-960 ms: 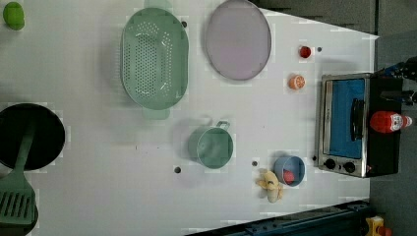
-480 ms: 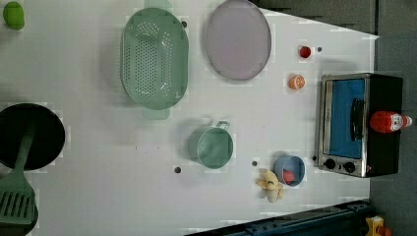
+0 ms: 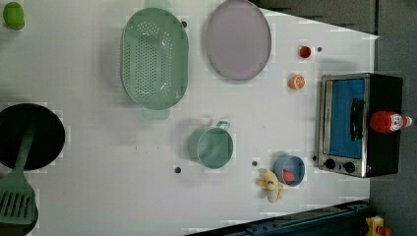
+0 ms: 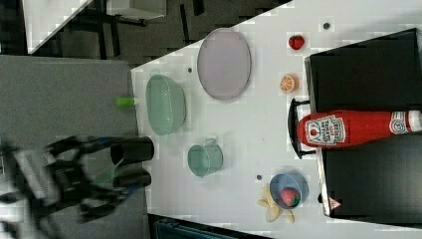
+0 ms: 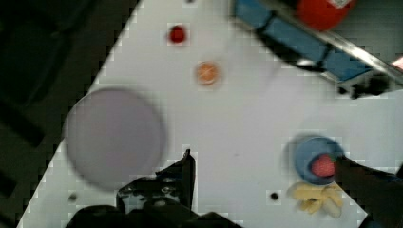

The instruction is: Pick Ketchup from oven and place it on table.

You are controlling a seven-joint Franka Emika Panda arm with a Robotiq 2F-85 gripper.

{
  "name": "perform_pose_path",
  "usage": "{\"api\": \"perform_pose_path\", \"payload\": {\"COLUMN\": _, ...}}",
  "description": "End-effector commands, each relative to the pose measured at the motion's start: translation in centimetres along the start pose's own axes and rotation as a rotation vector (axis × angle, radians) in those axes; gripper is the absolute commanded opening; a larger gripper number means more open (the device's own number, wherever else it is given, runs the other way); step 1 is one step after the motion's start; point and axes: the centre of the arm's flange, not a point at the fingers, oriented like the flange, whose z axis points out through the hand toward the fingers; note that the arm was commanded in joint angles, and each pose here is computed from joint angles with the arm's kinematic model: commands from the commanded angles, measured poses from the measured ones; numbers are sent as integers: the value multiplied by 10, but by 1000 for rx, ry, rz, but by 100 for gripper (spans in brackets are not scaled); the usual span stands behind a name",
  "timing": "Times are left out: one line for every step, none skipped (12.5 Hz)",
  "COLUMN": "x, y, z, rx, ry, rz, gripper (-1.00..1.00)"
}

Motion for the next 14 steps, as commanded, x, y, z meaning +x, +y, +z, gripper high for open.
{"api": "perform_pose_path", "payload": {"x": 92, "y": 51, "z": 72, "rx": -76, "ry": -33, "rz": 202, "gripper": 100}}
{"api": "perform_pose_path", "payload": {"x": 112, "y": 61, "z": 87, "rx": -80, "ry": -19, "rz": 240, "gripper": 100}}
{"api": "perform_pose_path", "payload": {"x": 130, "y": 69, "z": 102, "rx": -83, "ry": 2, "rz": 273, "gripper": 100}}
{"api": "perform_pose_path", "payload": {"x": 146, "y": 75, "z": 119, "rx": -91, "ry": 21, "rz": 299, "gripper": 100}}
{"api": "perform_pose_path", "payload": {"x": 160, "y": 81, "z": 136, "rx": -105, "ry": 33, "rz": 323, "gripper": 100}}
{"api": "perform_pose_path", "payload": {"x": 171, "y": 87, "z": 154, "rx": -124, "ry": 40, "rz": 344, "gripper": 100}}
{"api": "perform_pose_path", "payload": {"x": 182, "y": 92, "z": 172, "rx": -134, "ry": 48, "rz": 366, "gripper": 100}}
{"api": "perform_pose_path", "payload": {"x": 192, "y": 97, "z": 188, "rx": -134, "ry": 56, "rz": 391, "gripper": 100}}
{"api": "perform_pose_path", "payload": {"x": 199, "y": 100, "z": 204, "rx": -130, "ry": 55, "rz": 416, "gripper": 100}}
{"api": "perform_pose_path", "payload": {"x": 204, "y": 103, "z": 220, "rx": -129, "ry": 44, "rz": 440, "gripper": 100}}
{"api": "perform_pose_path", "payload": {"x": 205, "y": 105, "z": 235, "rx": -133, "ry": 22, "rz": 462, "gripper": 100}}
{"api": "perform_pose_path", "payload": {"x": 205, "y": 108, "z": 249, "rx": -140, "ry": -1, "rz": 481, "gripper": 100}}
{"api": "perform_pose_path", "payload": {"x": 205, "y": 113, "z": 262, "rx": -153, "ry": -20, "rz": 496, "gripper": 100}}
{"api": "perform_pose_path", "payload": {"x": 204, "y": 117, "z": 271, "rx": -160, "ry": -33, "rz": 506, "gripper": 100}}
